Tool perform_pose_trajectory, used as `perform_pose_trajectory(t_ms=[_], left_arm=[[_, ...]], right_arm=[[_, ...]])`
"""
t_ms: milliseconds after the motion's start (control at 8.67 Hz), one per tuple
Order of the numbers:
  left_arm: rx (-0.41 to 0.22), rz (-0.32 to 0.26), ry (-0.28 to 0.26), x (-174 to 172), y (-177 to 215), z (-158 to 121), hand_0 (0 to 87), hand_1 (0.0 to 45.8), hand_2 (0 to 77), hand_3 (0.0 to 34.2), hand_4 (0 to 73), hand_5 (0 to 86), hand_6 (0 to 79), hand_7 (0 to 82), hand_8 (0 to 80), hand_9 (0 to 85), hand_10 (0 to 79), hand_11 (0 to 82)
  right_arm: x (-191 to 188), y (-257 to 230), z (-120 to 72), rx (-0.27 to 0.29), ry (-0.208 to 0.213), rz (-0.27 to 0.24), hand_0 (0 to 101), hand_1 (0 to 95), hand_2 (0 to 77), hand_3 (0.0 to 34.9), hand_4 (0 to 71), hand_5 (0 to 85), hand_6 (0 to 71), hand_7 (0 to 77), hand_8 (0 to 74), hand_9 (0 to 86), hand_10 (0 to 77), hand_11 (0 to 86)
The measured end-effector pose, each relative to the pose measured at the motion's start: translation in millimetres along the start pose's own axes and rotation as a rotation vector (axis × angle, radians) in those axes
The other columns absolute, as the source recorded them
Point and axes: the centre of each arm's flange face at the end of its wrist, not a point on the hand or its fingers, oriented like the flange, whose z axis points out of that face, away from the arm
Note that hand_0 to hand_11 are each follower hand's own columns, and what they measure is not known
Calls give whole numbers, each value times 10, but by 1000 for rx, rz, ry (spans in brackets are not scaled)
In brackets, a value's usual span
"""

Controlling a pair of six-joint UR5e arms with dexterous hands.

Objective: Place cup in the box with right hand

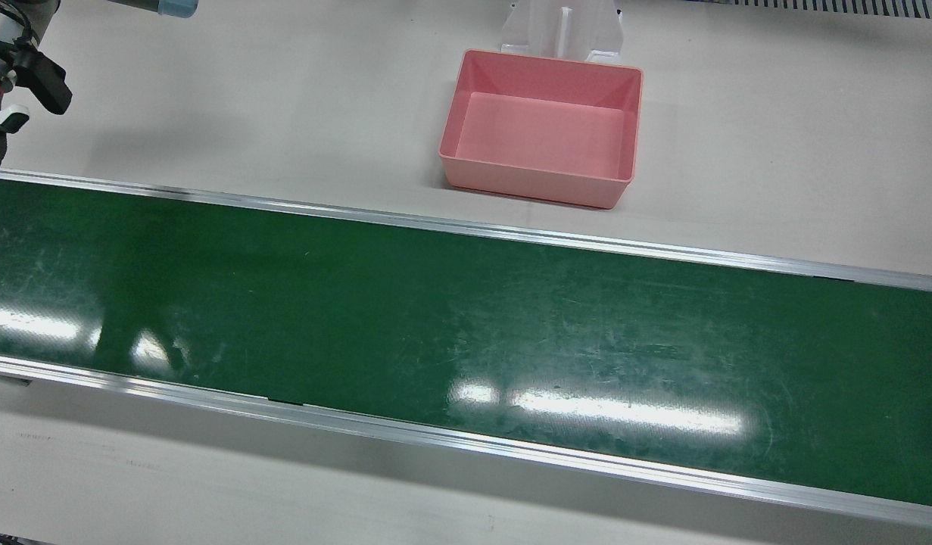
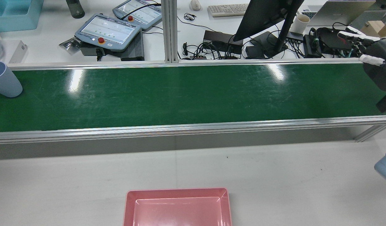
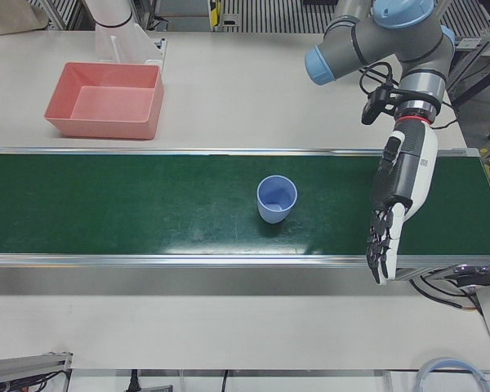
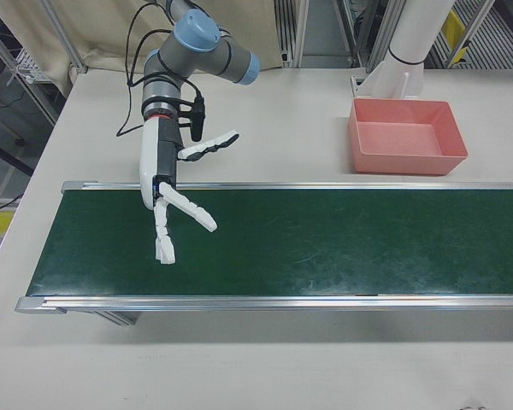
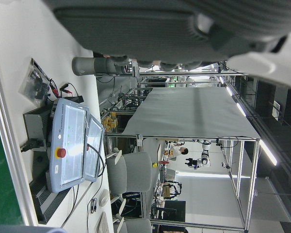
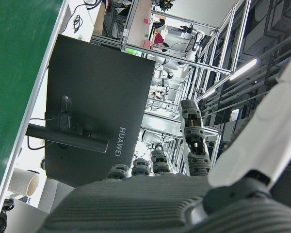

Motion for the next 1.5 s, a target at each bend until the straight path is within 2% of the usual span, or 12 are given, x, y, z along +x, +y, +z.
perform_pose_trajectory(t_ms=[115,231,577,692,808,923,1038,1154,1269,1385,1500], left_arm=[[0,0,0,1,0,0,0,5,16,0,11,5,5,5,0,0,0,0],[0,0,0,1,0,-1,0,5,16,0,11,5,5,5,0,0,0,0],[0,1,0,1,0,0,0,5,16,0,11,0,5,5,0,0,0,0],[0,1,0,1,0,0,0,5,16,0,11,5,5,5,0,0,0,0],[0,1,0,1,0,-1,0,5,16,0,11,0,0,5,0,0,0,0],[0,1,0,1,0,-1,0,5,16,0,11,0,5,5,0,0,0,0],[-1,1,0,1,3,-1,0,5,16,0,11,5,5,5,0,0,0,0],[0,1,0,1,4,-1,0,5,16,0,11,5,5,5,0,0,0,0],[0,1,0,1,5,-2,0,5,16,0,11,5,5,5,0,0,0,0],[0,0,0,1,4,-1,0,5,16,0,11,5,0,5,0,0,0,0],[0,0,0,1,3,-1,0,5,16,0,11,0,0,5,0,0,0,0]], right_arm=[[1,2,2,0,0,0,438,11,22,0,229,11,27,131,22,71,22,38],[2,3,3,-1,0,0,412,38,44,0,196,11,27,131,22,76,22,38],[18,-12,10,3,2,-2,441,11,16,0,235,11,27,142,27,76,22,38],[29,-27,14,5,3,-6,442,11,16,0,224,11,27,142,27,76,22,38],[52,-93,22,14,4,-19,420,11,60,0,213,11,27,142,27,76,22,38],[118,-257,66,14,3,-26,420,11,60,0,213,11,27,142,27,76,22,38],[209,-490,124,2,0,-29,440,11,16,0,229,11,27,131,22,76,22,38],[261,-636,152,-7,-2,-34,403,71,44,0,202,11,27,131,33,93,33,54],[278,-707,162,-11,-4,-39,402,11,44,0,202,11,27,120,33,65,33,54],[279,-752,159,-10,-5,-44,395,38,93,0,202,11,27,142,33,82,33,54],[271,-791,149,-6,-7,-47,449,11,38,0,229,11,38,169,33,82,22,27]])
